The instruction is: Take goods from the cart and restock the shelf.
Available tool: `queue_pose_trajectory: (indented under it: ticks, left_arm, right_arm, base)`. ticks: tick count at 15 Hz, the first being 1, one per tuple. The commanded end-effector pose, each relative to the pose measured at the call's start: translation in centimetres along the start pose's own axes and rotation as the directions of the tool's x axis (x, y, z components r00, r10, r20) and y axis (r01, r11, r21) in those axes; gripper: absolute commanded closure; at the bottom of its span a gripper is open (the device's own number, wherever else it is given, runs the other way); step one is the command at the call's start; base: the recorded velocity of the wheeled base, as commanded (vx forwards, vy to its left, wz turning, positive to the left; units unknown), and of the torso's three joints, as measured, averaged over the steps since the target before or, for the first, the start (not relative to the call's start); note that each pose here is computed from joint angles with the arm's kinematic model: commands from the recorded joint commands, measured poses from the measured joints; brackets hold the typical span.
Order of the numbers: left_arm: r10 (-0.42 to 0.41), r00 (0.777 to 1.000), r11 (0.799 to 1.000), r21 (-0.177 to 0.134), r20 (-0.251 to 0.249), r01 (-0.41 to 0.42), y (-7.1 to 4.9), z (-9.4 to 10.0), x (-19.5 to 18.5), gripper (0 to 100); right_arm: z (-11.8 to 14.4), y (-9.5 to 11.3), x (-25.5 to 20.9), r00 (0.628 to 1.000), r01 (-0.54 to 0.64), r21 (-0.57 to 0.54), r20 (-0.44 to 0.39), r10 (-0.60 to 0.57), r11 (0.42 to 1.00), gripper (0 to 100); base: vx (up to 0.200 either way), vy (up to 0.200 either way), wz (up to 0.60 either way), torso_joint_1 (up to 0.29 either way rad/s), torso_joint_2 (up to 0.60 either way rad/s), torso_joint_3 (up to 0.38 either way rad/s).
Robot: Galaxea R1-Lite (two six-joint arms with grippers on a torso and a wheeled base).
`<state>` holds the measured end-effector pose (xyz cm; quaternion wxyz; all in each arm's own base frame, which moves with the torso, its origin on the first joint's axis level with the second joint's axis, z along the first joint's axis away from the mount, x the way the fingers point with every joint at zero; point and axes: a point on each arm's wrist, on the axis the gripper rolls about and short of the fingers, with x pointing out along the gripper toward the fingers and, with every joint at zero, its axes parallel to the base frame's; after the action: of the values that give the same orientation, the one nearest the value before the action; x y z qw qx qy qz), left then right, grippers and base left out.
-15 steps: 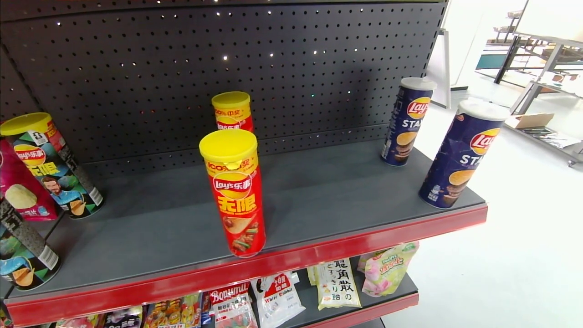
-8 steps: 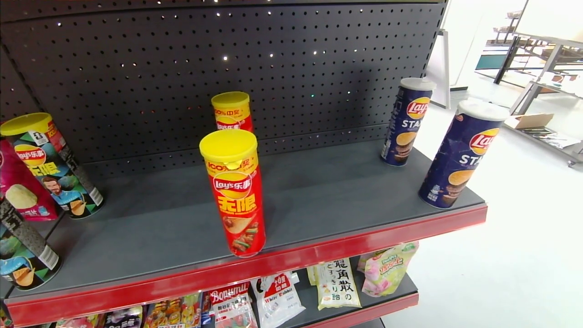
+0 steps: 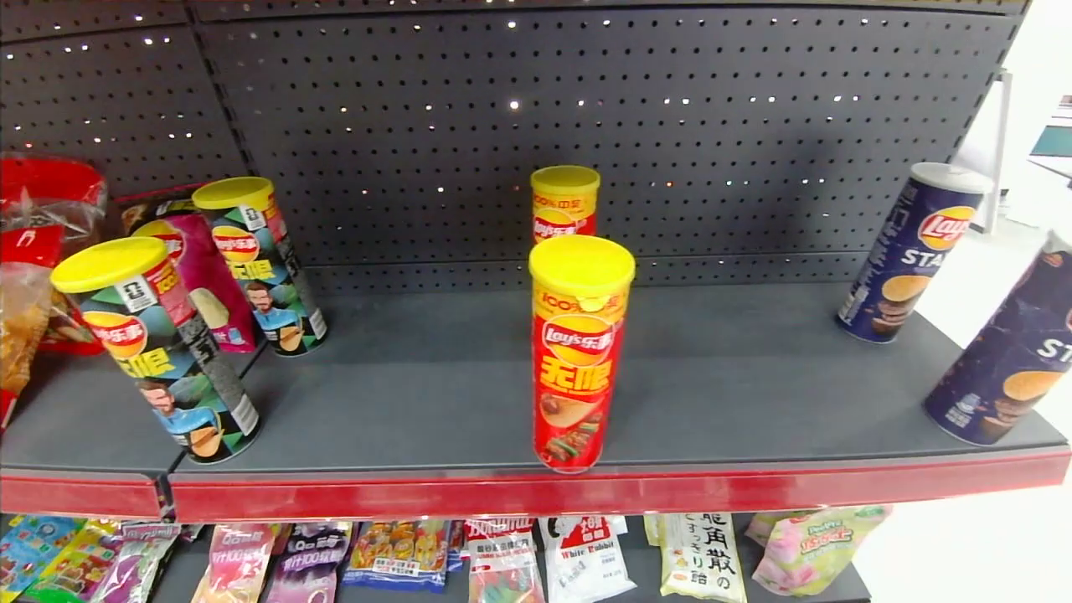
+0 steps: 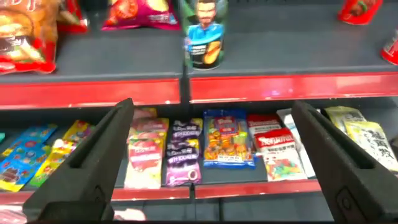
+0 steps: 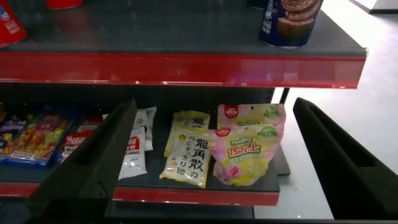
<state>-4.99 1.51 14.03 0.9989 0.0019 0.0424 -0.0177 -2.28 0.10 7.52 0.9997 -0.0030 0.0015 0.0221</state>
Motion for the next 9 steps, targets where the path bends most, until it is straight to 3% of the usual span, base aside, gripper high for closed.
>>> queue_pose_trajectory:
  ticks: [1,4,7,9]
  left_arm:
    - [-0.001,1.0,1.0,0.001,-0.009,0.001,0.0,0.0,0.1,0]
    - [-0.003,0.999,1.0,-0.004,-0.033,0.003,-0.1,-0.7,0.5,0]
    - [-0.049,0.998,0.999,-0.013,0.026,0.049,-0.6,-3.6,3.0,0]
    - [-0.05,0.997,0.999,0.005,0.061,0.05,-0.8,-5.3,4.0,0]
  right_arm:
    - [0.0,0.0,0.0,1.0,0.0,0.0,0.002,0.0,1.0,0]
    - [0.0,0.0,0.0,1.0,0.0,0.0,0.002,0.0,1.0,0]
    - [0.1,0.1,0.0,0.999,-0.037,-0.019,0.006,0.037,0.999,0]
    - [4.4,0.2,-0.3,0.991,-0.114,0.011,0.074,0.113,0.993,0]
  base:
    - [0.0,0.0,0.0,0.0,0.0,0.0]
    - [0.0,0.0,0.0,0.0,0.0,0.0]
    - [0.0,0.0,0.0,0.0,0.0,0.0]
    - [0.0,0.0,0.0,0.0,0.0,0.0]
